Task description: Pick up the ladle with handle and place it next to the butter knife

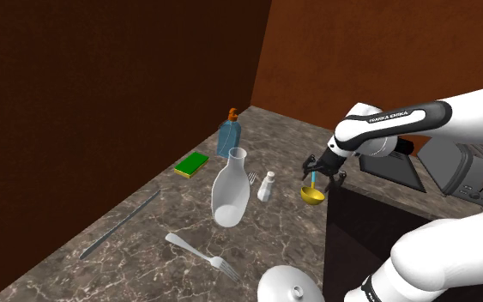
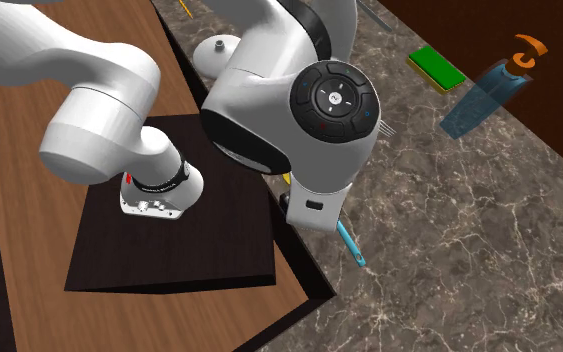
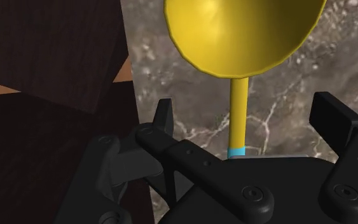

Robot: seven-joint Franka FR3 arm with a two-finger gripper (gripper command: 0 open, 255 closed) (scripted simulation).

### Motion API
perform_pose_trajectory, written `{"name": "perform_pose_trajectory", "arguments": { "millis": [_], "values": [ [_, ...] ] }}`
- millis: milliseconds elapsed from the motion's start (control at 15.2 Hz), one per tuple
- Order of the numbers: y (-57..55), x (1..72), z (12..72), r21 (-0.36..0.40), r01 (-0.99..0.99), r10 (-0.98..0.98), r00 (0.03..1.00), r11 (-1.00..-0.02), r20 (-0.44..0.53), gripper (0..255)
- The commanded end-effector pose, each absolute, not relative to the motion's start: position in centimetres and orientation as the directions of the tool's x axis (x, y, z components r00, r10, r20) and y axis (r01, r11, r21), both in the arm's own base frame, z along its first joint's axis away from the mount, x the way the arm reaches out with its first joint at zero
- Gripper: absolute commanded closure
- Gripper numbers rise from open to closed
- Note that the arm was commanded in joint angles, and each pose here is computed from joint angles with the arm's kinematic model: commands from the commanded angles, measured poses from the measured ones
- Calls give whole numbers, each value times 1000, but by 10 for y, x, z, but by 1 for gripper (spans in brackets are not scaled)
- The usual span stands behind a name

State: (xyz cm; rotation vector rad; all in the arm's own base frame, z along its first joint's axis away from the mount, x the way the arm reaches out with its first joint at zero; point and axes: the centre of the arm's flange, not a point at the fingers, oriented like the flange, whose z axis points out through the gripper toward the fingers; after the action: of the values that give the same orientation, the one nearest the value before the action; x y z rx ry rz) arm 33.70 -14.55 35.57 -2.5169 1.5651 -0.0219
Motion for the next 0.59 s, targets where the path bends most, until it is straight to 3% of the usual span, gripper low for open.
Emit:
{"name": "perform_pose_trajectory", "arguments": {
  "millis": [0, 528],
  "values": [
    [-144, 339, 345, -159, -890, -893, 444, -428, -80, 0],
    [-143, 340, 332, -159, -890, -893, 444, -428, -80, 0]
  ]
}}
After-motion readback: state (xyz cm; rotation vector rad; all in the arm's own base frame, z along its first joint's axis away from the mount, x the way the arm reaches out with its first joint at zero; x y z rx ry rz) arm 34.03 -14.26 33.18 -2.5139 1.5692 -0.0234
